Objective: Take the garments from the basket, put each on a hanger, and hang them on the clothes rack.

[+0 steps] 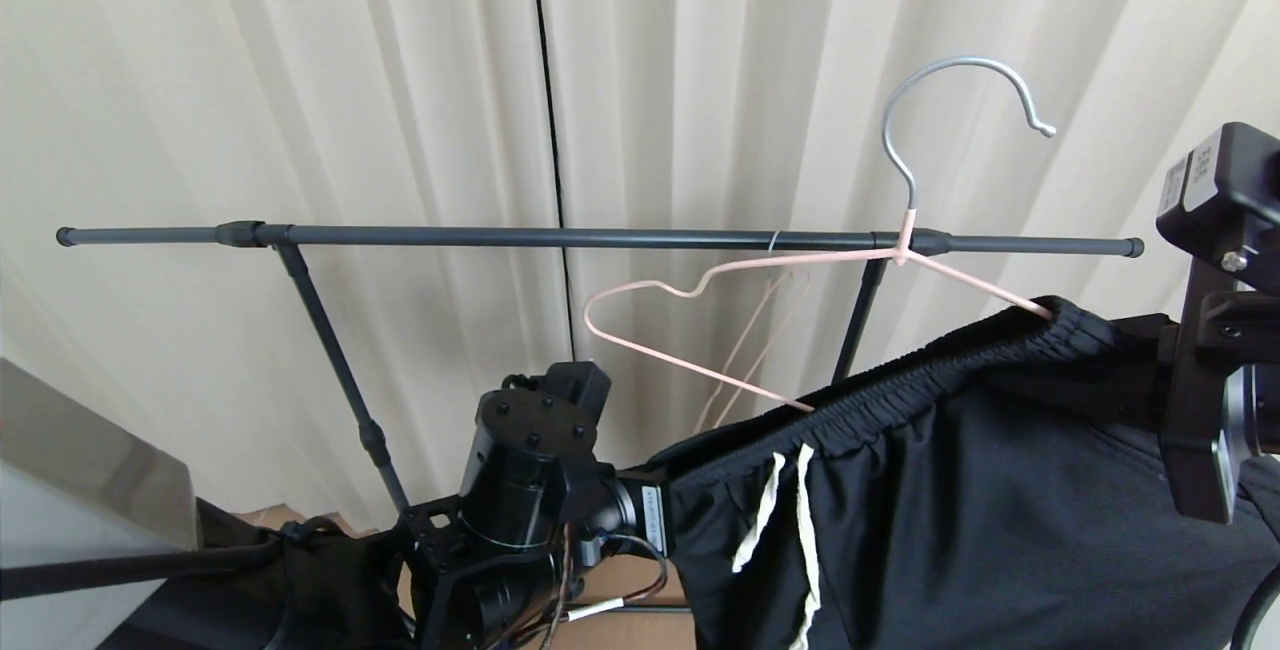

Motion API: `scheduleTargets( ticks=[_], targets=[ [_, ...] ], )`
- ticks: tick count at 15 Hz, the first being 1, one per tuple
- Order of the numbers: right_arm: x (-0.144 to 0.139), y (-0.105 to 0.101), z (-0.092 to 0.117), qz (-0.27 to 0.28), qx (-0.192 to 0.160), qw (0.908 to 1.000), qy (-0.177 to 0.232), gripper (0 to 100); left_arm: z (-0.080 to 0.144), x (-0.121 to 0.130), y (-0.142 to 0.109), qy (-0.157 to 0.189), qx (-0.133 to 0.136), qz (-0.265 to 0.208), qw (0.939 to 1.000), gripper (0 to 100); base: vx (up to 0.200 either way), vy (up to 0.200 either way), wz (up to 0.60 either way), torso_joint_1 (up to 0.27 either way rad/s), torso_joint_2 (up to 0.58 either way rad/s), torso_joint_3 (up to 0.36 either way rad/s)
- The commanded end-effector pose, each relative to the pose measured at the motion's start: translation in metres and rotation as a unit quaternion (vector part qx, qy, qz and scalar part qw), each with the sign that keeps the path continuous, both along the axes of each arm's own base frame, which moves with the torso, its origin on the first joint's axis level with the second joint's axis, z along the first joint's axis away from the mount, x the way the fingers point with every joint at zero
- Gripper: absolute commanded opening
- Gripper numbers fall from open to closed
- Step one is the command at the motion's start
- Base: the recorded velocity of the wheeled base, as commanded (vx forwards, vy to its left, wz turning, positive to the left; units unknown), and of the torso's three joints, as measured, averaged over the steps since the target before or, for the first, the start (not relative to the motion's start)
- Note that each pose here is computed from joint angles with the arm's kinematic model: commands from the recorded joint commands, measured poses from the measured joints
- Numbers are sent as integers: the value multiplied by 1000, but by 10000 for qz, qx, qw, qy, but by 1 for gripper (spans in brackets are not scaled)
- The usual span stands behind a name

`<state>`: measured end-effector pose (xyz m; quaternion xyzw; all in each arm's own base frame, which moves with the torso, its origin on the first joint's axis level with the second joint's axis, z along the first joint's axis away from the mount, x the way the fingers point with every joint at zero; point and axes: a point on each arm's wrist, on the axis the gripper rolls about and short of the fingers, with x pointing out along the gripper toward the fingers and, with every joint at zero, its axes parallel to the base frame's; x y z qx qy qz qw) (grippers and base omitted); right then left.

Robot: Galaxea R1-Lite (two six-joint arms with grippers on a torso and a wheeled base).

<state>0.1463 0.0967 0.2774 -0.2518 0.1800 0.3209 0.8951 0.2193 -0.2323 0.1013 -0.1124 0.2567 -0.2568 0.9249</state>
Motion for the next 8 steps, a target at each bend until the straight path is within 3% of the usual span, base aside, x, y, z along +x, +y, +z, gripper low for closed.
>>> scheduleTargets(
  ticks=[1,8],
  targets=[
    [-6,-5,-3,-61,58,10000,45,0,9,2,6,-103,-85,96,9999,0,0,0,0,0,0,0],
    [-19,-14,-26,-132,-19,9993,343,0,14,9,15,-196,-108,244,9995,0,0,0,0,0,0,0]
  ],
)
